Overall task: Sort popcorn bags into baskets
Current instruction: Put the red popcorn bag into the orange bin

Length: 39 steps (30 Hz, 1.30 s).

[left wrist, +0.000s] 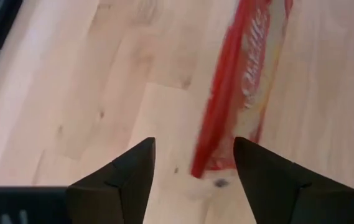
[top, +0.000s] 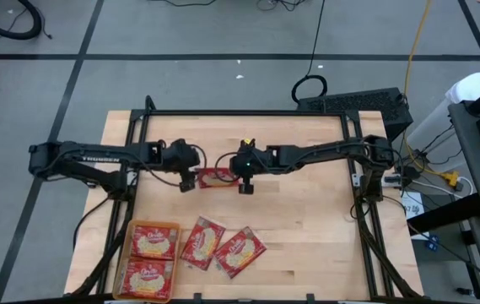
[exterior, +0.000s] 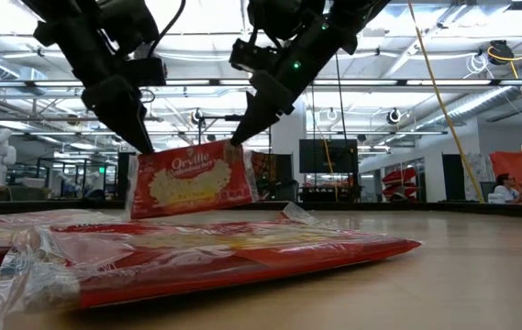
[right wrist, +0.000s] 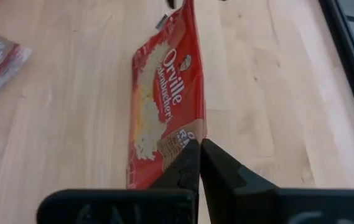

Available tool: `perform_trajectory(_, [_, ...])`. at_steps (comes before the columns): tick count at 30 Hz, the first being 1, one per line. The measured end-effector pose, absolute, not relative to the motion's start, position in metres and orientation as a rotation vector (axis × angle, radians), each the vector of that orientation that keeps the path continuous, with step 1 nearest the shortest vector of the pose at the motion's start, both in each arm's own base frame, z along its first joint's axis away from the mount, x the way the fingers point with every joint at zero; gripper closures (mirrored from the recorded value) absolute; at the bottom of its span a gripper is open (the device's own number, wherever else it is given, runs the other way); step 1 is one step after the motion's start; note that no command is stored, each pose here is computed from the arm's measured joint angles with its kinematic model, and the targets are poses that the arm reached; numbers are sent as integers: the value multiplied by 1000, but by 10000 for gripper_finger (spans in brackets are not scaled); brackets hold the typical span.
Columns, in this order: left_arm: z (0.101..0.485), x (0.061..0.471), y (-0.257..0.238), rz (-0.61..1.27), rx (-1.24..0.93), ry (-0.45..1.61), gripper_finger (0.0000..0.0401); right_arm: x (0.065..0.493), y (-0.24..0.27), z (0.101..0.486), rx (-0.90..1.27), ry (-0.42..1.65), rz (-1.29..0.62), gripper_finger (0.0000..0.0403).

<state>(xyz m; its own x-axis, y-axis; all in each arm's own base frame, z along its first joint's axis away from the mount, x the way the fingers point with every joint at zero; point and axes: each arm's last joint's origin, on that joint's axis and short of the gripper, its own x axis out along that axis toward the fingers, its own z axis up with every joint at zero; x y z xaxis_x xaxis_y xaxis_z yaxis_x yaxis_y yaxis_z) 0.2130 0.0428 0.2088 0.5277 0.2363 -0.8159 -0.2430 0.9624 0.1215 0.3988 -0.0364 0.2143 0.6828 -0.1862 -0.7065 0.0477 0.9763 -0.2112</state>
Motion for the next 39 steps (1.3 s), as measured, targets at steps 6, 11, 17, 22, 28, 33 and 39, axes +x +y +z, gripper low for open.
perform_trajectory(6, [206, 213, 53, 110, -89, 927, 175, 400, -33, 215, -190, 801, -125, 403])
perform_trajectory(11, [192, 209, 51, 61, -126, 922, 219, 402, -29, 217, -194, 773, -120, 403])
perform_trajectory(17, [188, 203, 50, 114, -231, 923, 325, 402, -27, 217, -197, 770, -114, 403])
perform_trajectory(22, [197, 194, 46, 98, -286, 903, 390, 402, -24, 220, -170, 756, -118, 397])
perform_trajectory(28, [215, 167, 29, 26, -360, 906, 395, 393, -9, 239, -172, 729, -95, 340])
perform_trajectory(33, [234, 138, 8, -49, -414, 912, 396, 380, 1, 255, -178, 663, -75, 290])
perform_trajectory(39, [267, 104, -16, -149, -527, 894, 397, 357, 6, 239, -177, 636, -59, 264])
